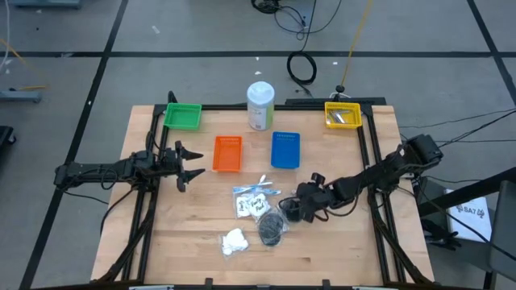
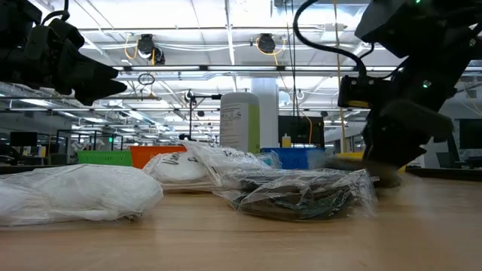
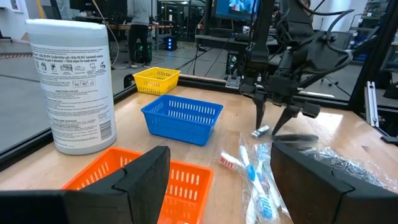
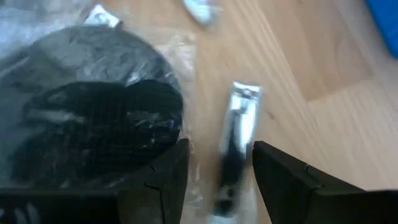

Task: Pick & Place Travel size toiletries
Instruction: Put the nail cutter into the yellow bin

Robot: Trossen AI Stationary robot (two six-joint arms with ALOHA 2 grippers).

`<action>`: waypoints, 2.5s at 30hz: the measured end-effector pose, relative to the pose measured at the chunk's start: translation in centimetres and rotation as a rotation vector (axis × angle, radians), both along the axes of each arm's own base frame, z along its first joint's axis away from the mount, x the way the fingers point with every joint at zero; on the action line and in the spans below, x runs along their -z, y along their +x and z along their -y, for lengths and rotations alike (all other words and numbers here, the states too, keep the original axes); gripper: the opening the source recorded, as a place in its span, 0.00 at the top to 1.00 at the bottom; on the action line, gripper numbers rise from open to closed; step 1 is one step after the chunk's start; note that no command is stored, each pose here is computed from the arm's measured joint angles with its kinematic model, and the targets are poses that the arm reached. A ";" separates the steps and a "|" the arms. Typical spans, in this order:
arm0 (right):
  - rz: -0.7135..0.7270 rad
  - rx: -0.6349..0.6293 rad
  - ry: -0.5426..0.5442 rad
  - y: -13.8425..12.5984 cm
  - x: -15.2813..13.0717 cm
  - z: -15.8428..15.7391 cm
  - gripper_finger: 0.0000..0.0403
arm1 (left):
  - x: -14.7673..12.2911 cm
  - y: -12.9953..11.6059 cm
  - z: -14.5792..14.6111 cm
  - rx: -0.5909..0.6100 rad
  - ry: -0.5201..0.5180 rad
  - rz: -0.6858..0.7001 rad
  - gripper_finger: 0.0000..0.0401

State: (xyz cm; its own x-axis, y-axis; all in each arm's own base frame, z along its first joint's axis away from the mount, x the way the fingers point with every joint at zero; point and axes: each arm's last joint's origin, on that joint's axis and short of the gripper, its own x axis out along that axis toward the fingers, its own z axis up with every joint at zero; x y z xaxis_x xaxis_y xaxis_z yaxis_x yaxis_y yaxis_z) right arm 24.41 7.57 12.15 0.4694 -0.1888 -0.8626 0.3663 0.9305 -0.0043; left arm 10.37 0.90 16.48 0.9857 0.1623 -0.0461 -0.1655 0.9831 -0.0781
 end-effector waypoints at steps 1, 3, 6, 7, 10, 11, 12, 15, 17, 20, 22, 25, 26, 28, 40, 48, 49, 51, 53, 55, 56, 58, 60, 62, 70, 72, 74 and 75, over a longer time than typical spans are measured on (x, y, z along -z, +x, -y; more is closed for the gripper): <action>-0.022 0.026 0.003 -0.2 0.1 0.2 0.59 | 0.0 0.0 0.0 0.000 0.000 0.000 0.32; -0.062 0.066 -0.003 -0.5 0.1 0.5 0.59 | 0.0 0.0 0.0 0.000 0.000 0.000 0.32; -0.100 0.079 -0.014 -0.9 0.3 0.7 0.59 | 0.0 0.0 0.0 0.000 0.000 0.000 0.32; -0.101 0.072 -0.018 -1.0 0.2 0.7 0.59 | 0.0 0.0 0.0 0.000 0.000 0.000 0.32; -0.106 0.033 -0.038 -0.9 0.2 0.8 0.59 | 0.0 0.0 0.0 0.000 0.000 0.000 0.32; -0.111 0.023 -0.043 -0.9 0.2 0.8 0.59 | 0.0 0.0 0.0 0.000 0.000 0.000 0.32; -0.115 0.017 -0.047 -0.9 0.2 0.9 0.59 | 0.0 0.0 0.0 0.000 0.000 0.000 0.32; -0.122 -0.017 -0.060 -0.8 0.2 1.2 0.59 | 0.0 0.0 0.0 0.000 0.000 0.000 0.32; -0.116 -0.026 -0.065 -0.6 0.2 1.4 0.59 | 0.0 0.0 0.0 0.000 0.000 0.000 0.32; -0.097 -0.012 -0.060 -0.4 0.2 1.7 0.59 | 0.0 0.0 0.0 0.000 0.000 0.000 0.32; -0.094 -0.002 -0.056 -0.3 0.2 1.9 0.59 | 0.0 0.0 0.0 0.000 0.000 0.000 0.32; -0.095 -0.002 -0.038 -0.2 0.2 2.0 0.62 | 0.0 0.0 0.0 0.000 0.000 0.000 0.32; -0.099 -0.005 -0.023 -0.2 0.2 2.0 0.64 | 0.0 0.0 0.0 0.000 0.000 0.000 0.32; -0.104 -0.009 0.002 -0.2 0.2 2.0 0.68 | 0.0 0.0 0.0 0.000 0.000 0.000 0.32; 0.036 -0.059 0.064 0.4 -1.3 1.6 0.75 | 0.0 0.0 0.0 0.000 0.000 0.000 0.32; 0.042 -0.065 0.069 0.5 -1.4 1.7 0.68 | 0.0 0.0 0.0 0.000 0.000 0.000 0.32; 0.031 -0.071 0.062 0.4 -1.4 1.8 0.67 | 0.0 0.0 0.0 0.000 0.000 0.000 0.32; 0.017 -0.071 0.052 0.3 -1.3 1.9 0.65 | 0.0 0.0 0.0 0.000 0.000 -0.001 0.32; 0.014 -0.069 0.051 0.3 -1.3 2.0 0.64 | 0.0 0.0 0.0 0.000 0.000 0.001 0.32; 0.016 -0.069 0.051 0.2 -1.1 2.0 0.64 | 0.0 0.0 0.0 0.000 0.000 0.000 0.32; 0.010 -0.069 0.050 0.0 -1.0 2.1 0.64 | 0.0 0.0 0.0 0.000 0.000 0.000 0.32; -0.007 -0.063 0.048 -0.4 -0.5 2.2 0.63 | 0.0 0.0 0.0 0.000 0.000 0.000 0.32; -0.014 -0.042 0.057 -0.9 -0.1 2.3 0.63 | 0.0 0.0 0.0 0.000 0.000 0.000 0.32; -0.021 -0.021 0.056 -1.3 0.3 2.4 0.64 | 0.0 0.0 0.0 0.000 0.000 0.000 0.32; -0.054 -0.008 0.047 -2.2 1.1 2.6 0.76 | 0.0 0.0 0.0 0.000 0.000 0.000 0.32; -0.056 -0.015 0.047 -2.2 1.1 2.6 0.81 | 0.0 0.0 0.0 0.000 0.000 0.000 0.32; -0.060 -0.017 0.049 -2.2 1.2 2.6 0.87 | 0.0 0.0 0.0 0.000 0.000 0.000 0.32; -0.061 -0.020 0.048 -2.2 1.2 2.6 0.89 | 0.0 0.0 0.0 0.000 0.000 0.000 0.32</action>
State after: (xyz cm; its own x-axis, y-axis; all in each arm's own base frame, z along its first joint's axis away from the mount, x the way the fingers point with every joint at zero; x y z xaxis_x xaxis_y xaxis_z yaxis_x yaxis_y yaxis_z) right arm 22.21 4.93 10.98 0.4191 -0.1377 -0.8974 0.3483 0.9372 0.0188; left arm 10.38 0.90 16.47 0.9857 0.1621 -0.0464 -0.1654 0.9831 -0.0783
